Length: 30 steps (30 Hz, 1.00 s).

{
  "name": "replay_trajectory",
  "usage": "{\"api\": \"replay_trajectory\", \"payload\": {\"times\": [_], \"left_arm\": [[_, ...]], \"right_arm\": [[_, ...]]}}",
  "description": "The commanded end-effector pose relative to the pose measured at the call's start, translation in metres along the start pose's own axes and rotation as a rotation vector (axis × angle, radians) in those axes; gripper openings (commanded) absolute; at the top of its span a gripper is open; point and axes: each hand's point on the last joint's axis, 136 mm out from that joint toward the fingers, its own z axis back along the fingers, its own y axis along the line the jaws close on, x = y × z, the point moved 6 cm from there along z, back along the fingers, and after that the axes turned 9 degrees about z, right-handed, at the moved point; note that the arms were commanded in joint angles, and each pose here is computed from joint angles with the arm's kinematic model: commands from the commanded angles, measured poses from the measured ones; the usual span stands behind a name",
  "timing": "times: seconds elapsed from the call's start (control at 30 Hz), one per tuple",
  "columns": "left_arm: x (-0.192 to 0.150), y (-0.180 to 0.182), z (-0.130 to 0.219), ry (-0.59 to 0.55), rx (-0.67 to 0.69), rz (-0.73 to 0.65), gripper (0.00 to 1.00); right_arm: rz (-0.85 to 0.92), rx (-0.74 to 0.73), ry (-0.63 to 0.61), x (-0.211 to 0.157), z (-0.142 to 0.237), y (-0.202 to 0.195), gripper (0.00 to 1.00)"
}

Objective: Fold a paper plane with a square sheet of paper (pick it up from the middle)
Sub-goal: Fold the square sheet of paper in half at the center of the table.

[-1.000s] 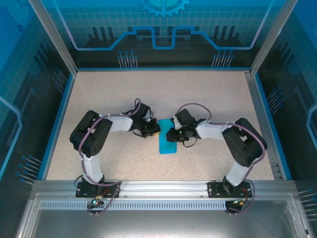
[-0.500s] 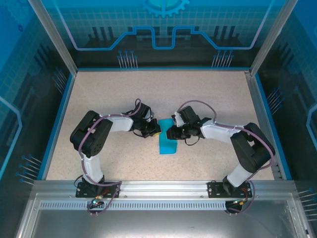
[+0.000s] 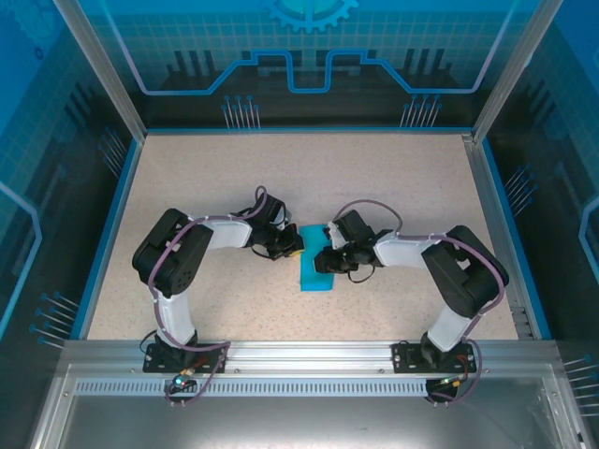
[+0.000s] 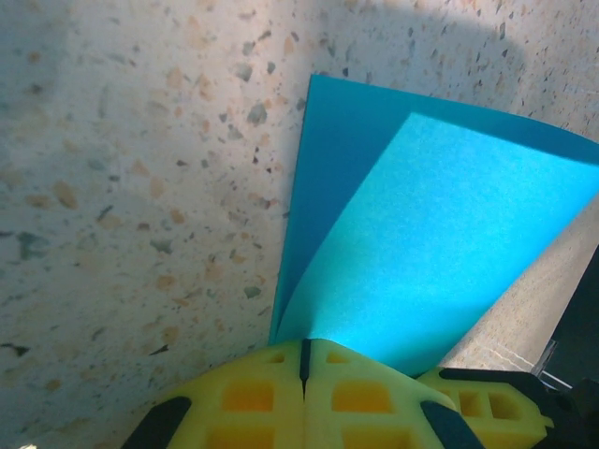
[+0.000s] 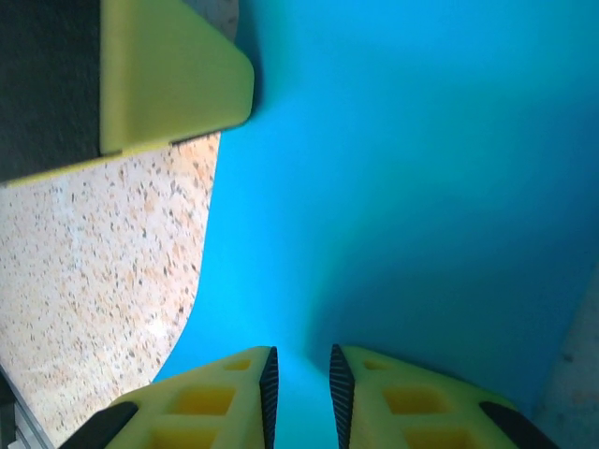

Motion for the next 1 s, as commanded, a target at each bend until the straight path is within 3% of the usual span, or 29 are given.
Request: {"api": "replay_trajectory", "payload": {"times": [0.0,0.27,0.47,0.63,0.97], "left_arm": [[-0.016,0.067,-0.011,0.016,0.278,0.148,0.0],[-0.015,0.068,-0.012,0.014,0.275,0.149,0.0],[-0.014,0.067,-0.013,0.015,0.271,0.142,0.0],[-0.015,0.066,-0.014,0.017,0.266,0.142,0.0],[-0.015,0.066,-0.014,0.014,0.271,0.147,0.0]], "right_arm": [[-0.067,-0.018,0.129,-0.042,0.003,-0.008,0.26],[-0.063,-0.043,0.157,-0.068,0.015,-0.009,0.26],[0.015,-0.046,0.05,-0.027,0.028,0.012,0.26],[0.005,-0.041,0.041,-0.006,0.008,0.016,0.19],[-0.073,-0.058,0.107,-0.053,0.003,-0.005,0.11]]}}
